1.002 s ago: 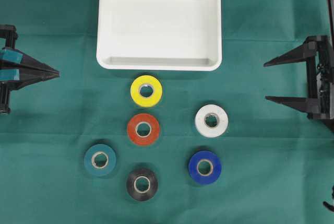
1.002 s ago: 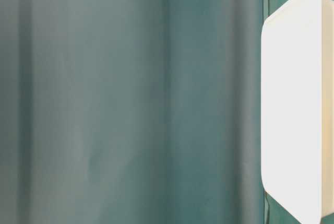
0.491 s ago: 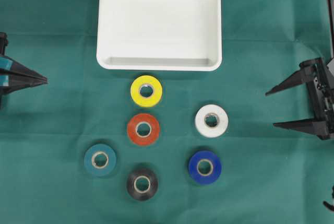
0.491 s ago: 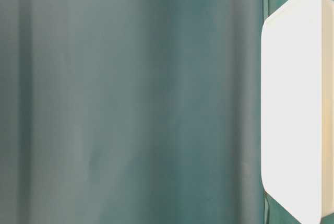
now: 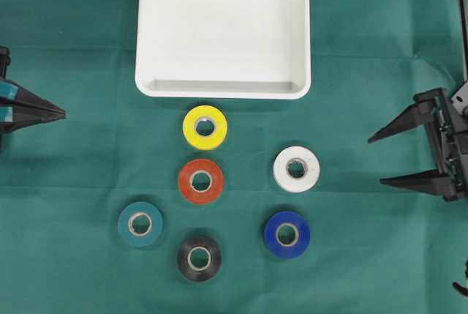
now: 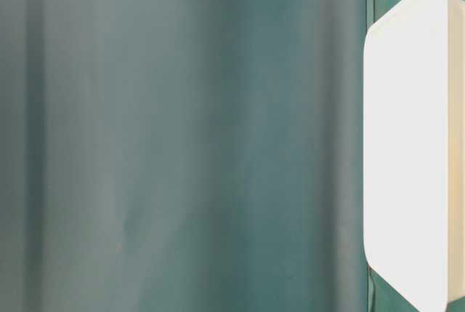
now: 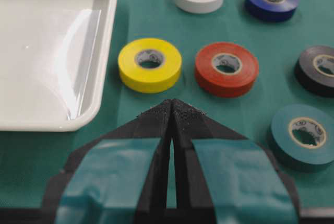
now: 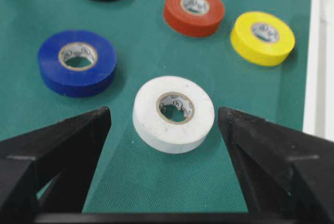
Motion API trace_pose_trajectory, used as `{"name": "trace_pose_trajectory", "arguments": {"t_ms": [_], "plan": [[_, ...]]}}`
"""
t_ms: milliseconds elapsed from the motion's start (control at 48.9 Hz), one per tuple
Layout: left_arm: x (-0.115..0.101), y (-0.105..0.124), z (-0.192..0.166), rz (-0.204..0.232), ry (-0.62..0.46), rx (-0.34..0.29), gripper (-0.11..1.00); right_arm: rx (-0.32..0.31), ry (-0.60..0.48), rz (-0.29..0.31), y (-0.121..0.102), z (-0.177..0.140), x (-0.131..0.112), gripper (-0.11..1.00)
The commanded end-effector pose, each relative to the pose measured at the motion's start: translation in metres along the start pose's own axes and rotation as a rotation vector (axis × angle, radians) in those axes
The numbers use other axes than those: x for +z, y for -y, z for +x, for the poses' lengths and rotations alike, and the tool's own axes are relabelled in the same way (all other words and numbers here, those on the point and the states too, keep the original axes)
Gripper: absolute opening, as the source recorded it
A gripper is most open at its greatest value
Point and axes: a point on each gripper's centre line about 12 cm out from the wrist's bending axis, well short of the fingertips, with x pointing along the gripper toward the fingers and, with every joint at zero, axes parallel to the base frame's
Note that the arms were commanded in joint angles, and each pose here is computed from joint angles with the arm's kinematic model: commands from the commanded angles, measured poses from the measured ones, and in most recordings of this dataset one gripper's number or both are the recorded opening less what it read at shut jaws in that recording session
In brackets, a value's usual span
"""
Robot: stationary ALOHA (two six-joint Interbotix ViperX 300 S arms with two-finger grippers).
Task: Put the tape into the white case with the right arm.
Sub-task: 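Lower the open right gripper over the red tape roll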
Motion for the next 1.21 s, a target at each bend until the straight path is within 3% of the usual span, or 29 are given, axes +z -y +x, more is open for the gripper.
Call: {"name": "trace_pose_trajectory", "arguments": {"t_ms": [0,613,1186], "plan": [[0.007,0.001,0.002,0.001,0.011,-0.003,0.01,0.003,0.0,-0.003,0.0,0.01,0.013,0.73],[0.003,0.001,0.0,0.001,0.011,-0.003,0.01,0.022,-0.074,0.002,0.002,0.099,0.045,0.73],[0.002,0.001,-0.003,0.002,0.029,-0.004,0.01,0.019,-0.115,0.005,0.007,0.219,0.066,0.73]]}}
